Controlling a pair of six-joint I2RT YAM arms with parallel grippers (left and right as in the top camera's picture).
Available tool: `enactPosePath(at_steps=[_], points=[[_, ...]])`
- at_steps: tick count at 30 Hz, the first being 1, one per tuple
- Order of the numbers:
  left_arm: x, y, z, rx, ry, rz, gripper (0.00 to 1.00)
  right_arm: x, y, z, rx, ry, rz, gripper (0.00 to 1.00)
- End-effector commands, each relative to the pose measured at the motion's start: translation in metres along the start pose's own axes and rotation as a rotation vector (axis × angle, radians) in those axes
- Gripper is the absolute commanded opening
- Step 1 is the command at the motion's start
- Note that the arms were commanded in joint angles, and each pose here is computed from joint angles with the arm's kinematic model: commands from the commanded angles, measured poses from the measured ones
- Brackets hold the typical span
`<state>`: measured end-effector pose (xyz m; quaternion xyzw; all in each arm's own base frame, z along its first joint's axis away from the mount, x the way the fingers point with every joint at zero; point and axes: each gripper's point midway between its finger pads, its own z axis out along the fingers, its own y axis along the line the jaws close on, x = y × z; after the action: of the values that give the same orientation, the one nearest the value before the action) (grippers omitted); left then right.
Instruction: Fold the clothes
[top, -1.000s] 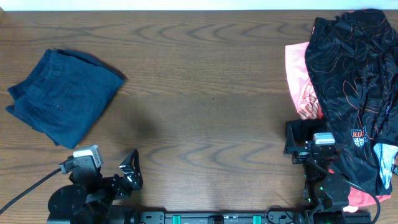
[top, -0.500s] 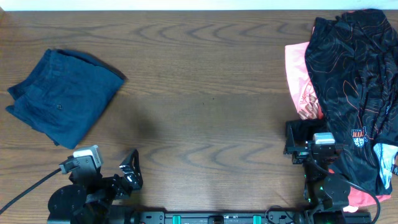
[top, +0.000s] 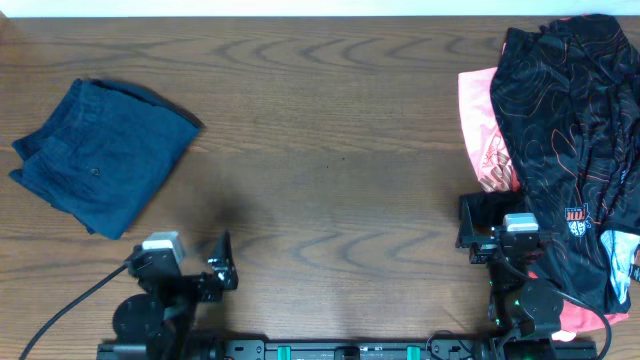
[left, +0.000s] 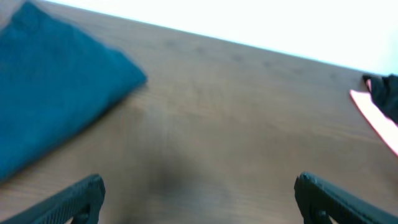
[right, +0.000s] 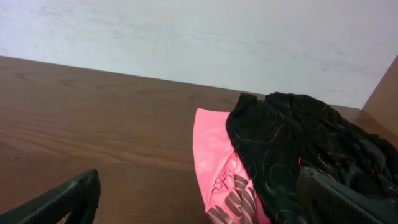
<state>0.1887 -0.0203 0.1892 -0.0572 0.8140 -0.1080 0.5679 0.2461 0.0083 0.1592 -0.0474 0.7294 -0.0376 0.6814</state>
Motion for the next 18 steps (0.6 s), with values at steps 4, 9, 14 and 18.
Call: enactPosePath(at_steps=[4,9,14,18], points=[[0.005,0.005,0.034,0.015,-0.108,0.108,0.98,0.001,-0.001,0.0,0.003,0.0,-0.013,0.99],[0.007,0.007,0.057,0.033,-0.229,0.147,0.98,0.001,-0.001,0.0,0.003,0.0,-0.013,0.99],[0.015,0.011,0.065,0.02,-0.243,0.2,0.98,0.001,-0.001,0.0,0.003,0.0,-0.013,0.99],[0.027,0.014,0.068,0.013,-0.193,0.207,0.98,0.001,-0.001,0.0,0.003,0.0,-0.013,0.99]])
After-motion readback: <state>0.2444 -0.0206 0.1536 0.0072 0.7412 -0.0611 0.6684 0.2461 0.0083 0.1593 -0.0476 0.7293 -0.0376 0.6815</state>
